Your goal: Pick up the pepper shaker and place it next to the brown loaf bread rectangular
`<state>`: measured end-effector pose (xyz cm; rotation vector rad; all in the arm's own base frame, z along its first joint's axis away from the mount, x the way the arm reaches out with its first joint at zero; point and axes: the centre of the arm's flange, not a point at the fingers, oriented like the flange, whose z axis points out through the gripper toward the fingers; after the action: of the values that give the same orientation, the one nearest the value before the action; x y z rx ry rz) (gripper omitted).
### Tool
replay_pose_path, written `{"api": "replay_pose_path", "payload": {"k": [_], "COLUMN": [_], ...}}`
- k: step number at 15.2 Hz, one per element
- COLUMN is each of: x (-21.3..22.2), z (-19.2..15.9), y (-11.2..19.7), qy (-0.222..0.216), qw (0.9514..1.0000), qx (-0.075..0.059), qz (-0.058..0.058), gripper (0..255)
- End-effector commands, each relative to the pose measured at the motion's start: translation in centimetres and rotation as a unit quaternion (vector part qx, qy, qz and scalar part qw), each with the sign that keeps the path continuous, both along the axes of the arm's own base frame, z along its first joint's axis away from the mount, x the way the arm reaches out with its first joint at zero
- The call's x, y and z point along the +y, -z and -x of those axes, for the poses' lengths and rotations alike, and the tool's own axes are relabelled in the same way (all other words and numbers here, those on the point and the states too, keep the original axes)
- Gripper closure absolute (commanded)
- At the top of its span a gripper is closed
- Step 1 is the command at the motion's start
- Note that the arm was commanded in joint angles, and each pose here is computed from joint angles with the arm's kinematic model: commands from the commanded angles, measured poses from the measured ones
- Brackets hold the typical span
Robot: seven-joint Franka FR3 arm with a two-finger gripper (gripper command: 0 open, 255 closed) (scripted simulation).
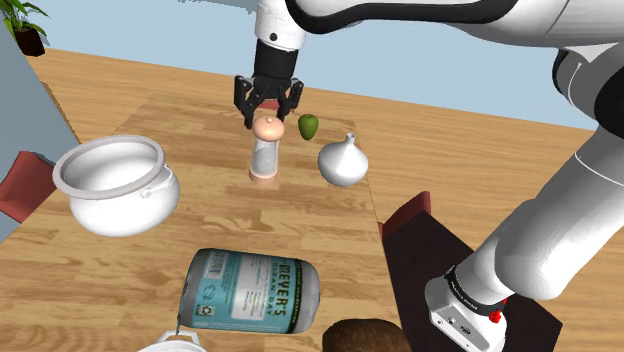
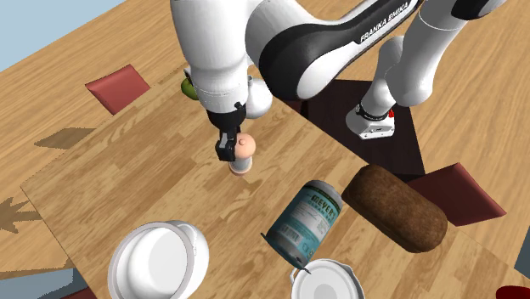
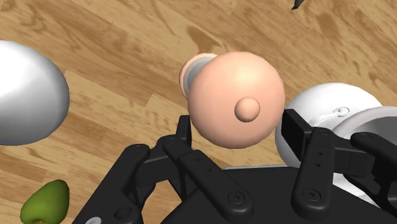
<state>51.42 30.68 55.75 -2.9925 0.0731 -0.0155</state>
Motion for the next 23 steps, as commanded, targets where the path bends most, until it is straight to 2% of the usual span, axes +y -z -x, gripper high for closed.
{"api": "replay_pose_path", "payload": {"k": [1,18,23], "x": [-0.1,-0.1,3.5], "z": [0.0,0.0,5.6], "y": [-1.1,-9.9,-9.9], "qy": [0.0,0.0,0.0], "qw": [1.0,1.0,1.0], "qx": [0.0,0.0,0.0], "qz": [0.0,0.0,0.0], "gripper": [255,255,255]}}
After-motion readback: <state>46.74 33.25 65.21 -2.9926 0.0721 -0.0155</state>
